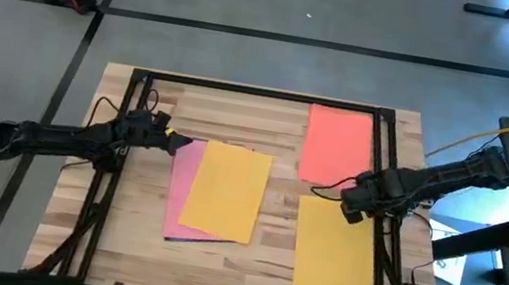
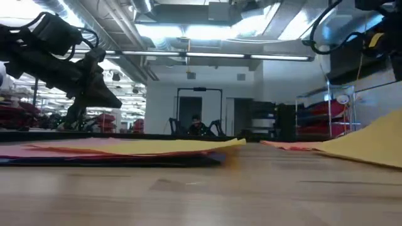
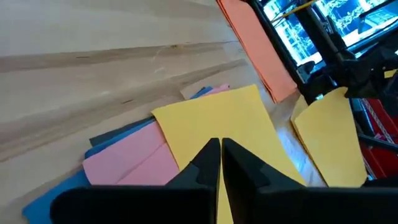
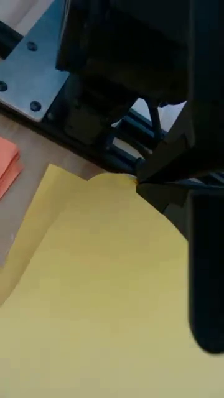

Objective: Organize paper
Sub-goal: Put all of the yellow paper at the bottom right of the table

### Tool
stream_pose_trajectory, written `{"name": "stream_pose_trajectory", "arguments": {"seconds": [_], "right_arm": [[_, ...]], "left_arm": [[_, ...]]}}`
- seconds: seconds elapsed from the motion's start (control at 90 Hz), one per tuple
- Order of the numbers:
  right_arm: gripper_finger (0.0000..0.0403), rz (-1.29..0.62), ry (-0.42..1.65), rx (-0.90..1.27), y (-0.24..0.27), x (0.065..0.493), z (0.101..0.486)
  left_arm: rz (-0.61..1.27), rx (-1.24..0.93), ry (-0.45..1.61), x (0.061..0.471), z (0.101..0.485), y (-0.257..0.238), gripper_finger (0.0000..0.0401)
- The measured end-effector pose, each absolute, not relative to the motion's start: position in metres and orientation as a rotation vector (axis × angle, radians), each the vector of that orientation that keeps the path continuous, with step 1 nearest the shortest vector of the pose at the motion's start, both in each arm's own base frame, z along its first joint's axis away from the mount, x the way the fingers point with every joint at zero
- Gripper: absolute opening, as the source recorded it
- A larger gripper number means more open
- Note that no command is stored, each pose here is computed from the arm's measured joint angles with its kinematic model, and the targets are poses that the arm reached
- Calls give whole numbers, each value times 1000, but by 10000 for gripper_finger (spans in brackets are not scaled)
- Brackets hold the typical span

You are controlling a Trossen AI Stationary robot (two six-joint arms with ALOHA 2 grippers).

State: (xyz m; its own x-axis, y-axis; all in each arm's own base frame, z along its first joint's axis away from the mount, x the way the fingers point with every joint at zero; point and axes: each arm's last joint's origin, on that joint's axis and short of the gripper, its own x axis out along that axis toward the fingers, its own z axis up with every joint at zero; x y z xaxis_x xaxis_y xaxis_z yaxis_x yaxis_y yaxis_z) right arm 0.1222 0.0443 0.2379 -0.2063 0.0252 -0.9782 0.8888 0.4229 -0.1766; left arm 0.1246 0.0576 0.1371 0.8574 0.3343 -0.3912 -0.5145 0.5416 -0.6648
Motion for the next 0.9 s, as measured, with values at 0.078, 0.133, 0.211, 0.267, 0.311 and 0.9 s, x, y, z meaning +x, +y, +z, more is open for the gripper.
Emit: {"name": "stream_pose_trajectory", "arguments": {"seconds": [0.078, 0.133, 0.211, 0.267, 0.311, 0.9], "right_arm": [[0, -983, 1576, 830, 44, 122, 238], [1, -989, 1573, 835, 44, 122, 238], [5, -1013, 1568, 844, 44, 122, 238], [13, -1040, 1567, 839, 43, 120, 238], [23, -1047, 1567, 840, 43, 120, 238], [68, -681, 1382, 1006, 56, 154, 240]], "left_arm": [[509, -862, 228, 125, 137, 58, 0], [510, -862, 228, 125, 137, 58, 0], [511, -861, 228, 125, 137, 58, 0], [514, -861, 227, 124, 137, 58, 0], [518, -860, 226, 124, 137, 58, 0], [520, -859, 225, 124, 137, 58, 0]]}}
